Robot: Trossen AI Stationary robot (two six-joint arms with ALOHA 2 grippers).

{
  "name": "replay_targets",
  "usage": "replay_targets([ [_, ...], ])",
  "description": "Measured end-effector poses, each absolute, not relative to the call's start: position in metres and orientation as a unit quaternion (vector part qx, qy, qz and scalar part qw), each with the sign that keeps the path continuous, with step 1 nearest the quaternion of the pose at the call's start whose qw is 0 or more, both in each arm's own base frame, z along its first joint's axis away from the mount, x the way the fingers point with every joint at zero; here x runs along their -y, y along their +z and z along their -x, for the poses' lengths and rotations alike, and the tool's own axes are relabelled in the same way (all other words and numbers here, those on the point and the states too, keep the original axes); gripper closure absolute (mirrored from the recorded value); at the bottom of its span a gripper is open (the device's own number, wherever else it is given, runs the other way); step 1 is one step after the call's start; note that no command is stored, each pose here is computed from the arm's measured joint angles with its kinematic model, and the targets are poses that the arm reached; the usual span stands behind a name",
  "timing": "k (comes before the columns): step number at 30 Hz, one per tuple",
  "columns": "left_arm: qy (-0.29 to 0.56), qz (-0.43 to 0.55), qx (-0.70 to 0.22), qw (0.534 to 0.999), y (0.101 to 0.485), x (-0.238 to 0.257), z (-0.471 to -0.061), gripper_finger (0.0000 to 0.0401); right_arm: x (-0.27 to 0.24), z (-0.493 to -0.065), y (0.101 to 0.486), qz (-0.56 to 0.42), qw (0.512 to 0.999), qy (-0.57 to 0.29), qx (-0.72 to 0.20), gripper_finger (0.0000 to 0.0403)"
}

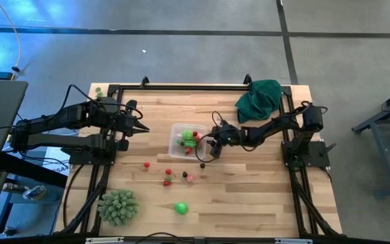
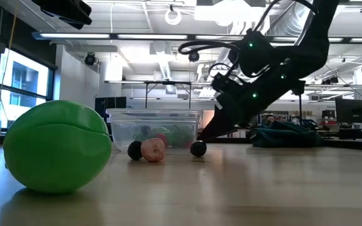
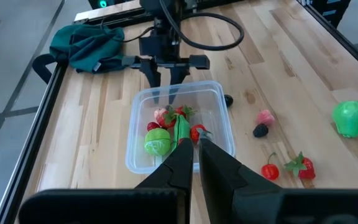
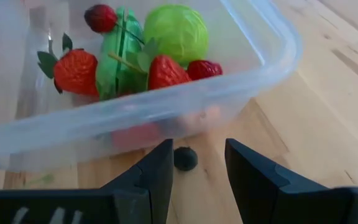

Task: Pick and placing Produce into tupperware
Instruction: Put the blueberry into the transparent container

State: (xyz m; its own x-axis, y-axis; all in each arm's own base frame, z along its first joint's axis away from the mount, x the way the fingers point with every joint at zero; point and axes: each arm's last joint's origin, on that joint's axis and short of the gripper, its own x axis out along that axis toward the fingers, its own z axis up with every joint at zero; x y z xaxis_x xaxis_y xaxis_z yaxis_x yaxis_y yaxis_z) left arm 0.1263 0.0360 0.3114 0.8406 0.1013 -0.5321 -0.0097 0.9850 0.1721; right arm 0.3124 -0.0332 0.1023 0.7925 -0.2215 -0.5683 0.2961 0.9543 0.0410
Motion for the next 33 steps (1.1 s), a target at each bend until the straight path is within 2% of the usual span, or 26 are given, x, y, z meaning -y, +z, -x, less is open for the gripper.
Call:
replay_targets([
  [33,0.029,-0.082,-0.280,0.956,0.311,-0.036,-0.126,0.0382,0.028,-0.316,0.088,-0.063,0.942,-0.130,-0.303,0.0265],
])
